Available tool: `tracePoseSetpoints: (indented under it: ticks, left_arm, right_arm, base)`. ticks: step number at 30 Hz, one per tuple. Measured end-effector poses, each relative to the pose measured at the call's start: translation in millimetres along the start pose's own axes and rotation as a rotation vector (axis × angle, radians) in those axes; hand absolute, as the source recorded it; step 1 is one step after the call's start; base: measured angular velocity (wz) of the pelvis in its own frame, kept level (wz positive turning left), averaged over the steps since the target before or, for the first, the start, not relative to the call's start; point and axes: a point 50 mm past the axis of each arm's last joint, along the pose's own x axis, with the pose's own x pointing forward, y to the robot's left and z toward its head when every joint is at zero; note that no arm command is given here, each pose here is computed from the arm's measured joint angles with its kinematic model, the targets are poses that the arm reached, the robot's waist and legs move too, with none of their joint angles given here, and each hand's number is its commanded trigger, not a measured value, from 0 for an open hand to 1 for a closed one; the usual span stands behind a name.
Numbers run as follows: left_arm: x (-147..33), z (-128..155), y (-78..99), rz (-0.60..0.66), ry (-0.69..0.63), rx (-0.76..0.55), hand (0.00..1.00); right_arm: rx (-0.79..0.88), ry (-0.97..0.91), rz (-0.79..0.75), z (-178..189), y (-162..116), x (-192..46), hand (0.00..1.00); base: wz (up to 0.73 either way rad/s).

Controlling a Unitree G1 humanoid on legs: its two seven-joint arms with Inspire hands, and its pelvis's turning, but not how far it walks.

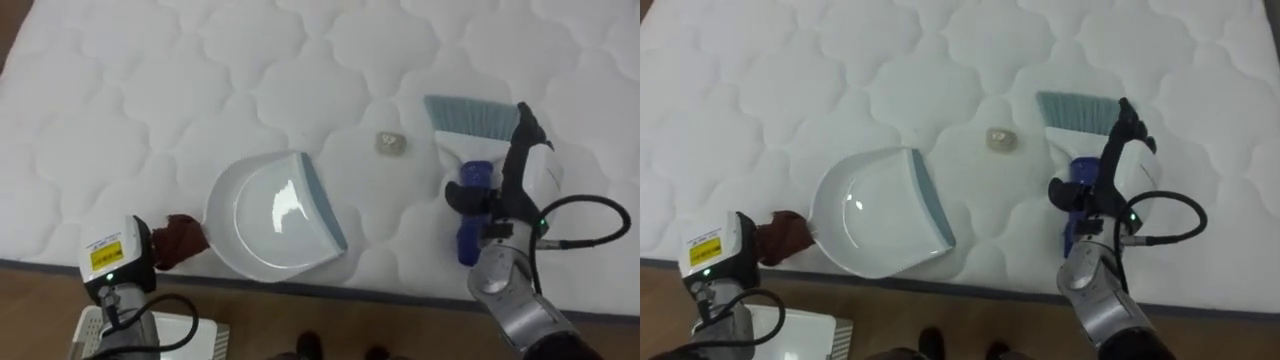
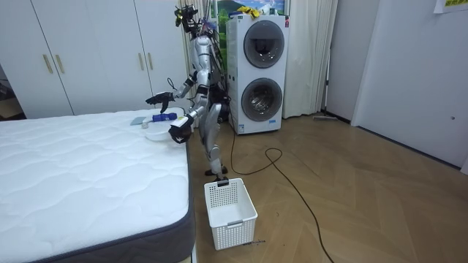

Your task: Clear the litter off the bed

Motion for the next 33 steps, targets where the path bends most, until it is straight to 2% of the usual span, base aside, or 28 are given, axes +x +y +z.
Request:
tracePoseSetpoints:
  ticks: [5, 15, 25, 33]
  left_arm:
    - [2.9, 3, 2.3, 0.003, -0.006, -0.005, 1.0]
    - [9.7, 3, 9.5, 0.03, -0.012, -0.009, 1.0]
    - [21.4, 15, 22.3, 0.082, -0.041, -0.038, 1.0]
    - [23.3, 18, 23.7, 0.074, -0.047, -0.041, 1.0]
  right_arm:
    - [0.029, 0.04, 0.011, -4, 0, 0, 0.0]
    - [0.01, 0.235, 0.023, -38, -4, 1, 0.0]
    - [0.044, 0.27, 0.027, -34, -7, 16, 0.0]
    - [0.051, 0.3, 0.055, -35, -9, 25, 0.0]
  base:
    - [0.0]
    - [0.0]
    - [0.0]
    - [0.03]
